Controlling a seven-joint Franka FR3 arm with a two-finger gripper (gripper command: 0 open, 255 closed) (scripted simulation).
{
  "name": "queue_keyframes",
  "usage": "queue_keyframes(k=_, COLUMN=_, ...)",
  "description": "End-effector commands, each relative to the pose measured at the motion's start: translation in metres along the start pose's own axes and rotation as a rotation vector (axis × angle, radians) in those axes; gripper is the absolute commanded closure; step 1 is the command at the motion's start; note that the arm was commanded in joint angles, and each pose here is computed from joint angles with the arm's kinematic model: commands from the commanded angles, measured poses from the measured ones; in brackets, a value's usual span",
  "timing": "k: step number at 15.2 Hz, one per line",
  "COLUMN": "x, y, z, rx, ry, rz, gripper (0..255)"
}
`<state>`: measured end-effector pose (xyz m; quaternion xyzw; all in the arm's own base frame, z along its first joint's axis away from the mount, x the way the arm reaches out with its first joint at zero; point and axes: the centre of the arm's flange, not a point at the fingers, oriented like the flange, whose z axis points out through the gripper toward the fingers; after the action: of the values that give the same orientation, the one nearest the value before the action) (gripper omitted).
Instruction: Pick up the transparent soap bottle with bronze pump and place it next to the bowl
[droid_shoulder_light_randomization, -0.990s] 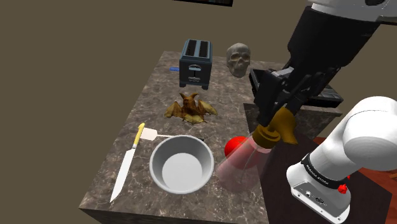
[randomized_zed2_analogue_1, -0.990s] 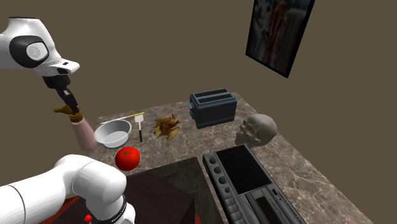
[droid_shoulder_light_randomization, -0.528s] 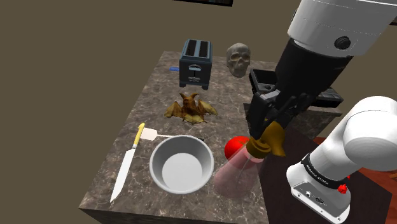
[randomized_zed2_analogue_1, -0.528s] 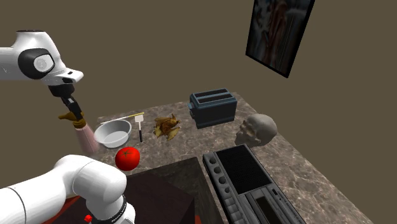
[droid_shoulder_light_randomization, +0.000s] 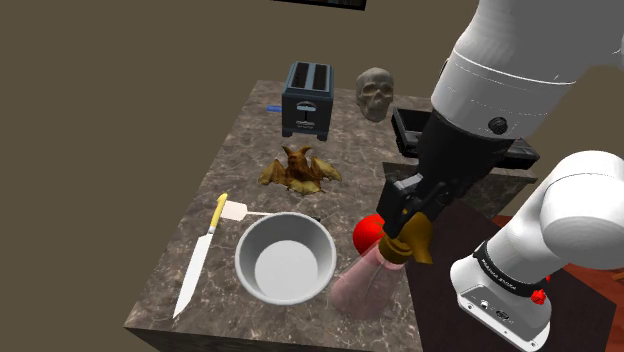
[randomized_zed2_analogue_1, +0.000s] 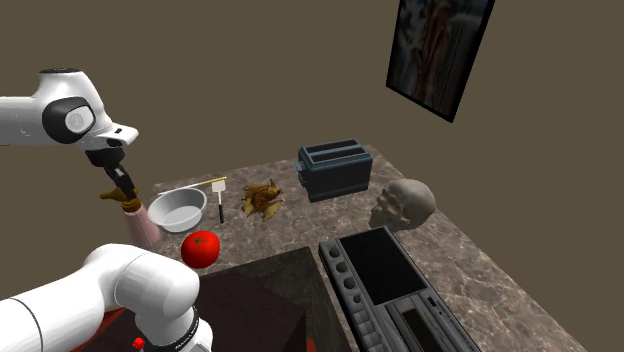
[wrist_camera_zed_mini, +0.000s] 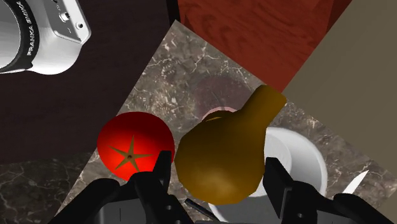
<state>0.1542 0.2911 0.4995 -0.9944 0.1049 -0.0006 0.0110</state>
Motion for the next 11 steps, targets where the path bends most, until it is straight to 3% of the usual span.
queue_keyframes(k=1, x=0.000, y=0.001, z=0.010, rx=0.001, ry=0.000, rz=0.000, gripper=255)
queue_keyframes(k=6, x=0.000, y=0.001, z=0.034, rx=0.001, ry=0.000, rz=0.000, gripper=255)
queue_keyframes(k=11, x=0.000, y=0.001, z=0.034, rx=0.001, ry=0.000, rz=0.000, gripper=255)
